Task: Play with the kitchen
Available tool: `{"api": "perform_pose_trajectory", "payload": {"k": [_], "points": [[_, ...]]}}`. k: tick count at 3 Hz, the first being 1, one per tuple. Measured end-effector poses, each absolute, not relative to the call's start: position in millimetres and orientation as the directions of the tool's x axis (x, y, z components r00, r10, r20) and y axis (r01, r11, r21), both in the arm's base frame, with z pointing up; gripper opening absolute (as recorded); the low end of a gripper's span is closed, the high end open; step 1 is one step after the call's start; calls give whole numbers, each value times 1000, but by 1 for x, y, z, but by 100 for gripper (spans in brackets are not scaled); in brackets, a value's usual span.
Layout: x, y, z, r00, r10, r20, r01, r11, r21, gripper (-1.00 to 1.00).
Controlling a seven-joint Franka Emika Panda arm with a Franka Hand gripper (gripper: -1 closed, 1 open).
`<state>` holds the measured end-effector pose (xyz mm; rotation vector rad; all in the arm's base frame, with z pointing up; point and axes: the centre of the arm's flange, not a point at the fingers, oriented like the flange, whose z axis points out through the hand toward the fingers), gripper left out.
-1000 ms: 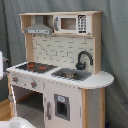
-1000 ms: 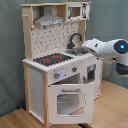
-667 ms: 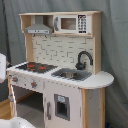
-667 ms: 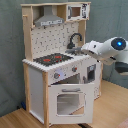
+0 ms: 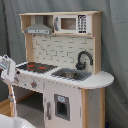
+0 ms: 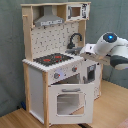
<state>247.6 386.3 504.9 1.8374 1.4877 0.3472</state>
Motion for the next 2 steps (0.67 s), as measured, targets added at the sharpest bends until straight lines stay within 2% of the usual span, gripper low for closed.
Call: {"api": "perform_pose_trajectory", "payload": {"k": [2], "points": [[277, 357, 482, 197, 945, -260, 860, -40, 509, 100]]}}
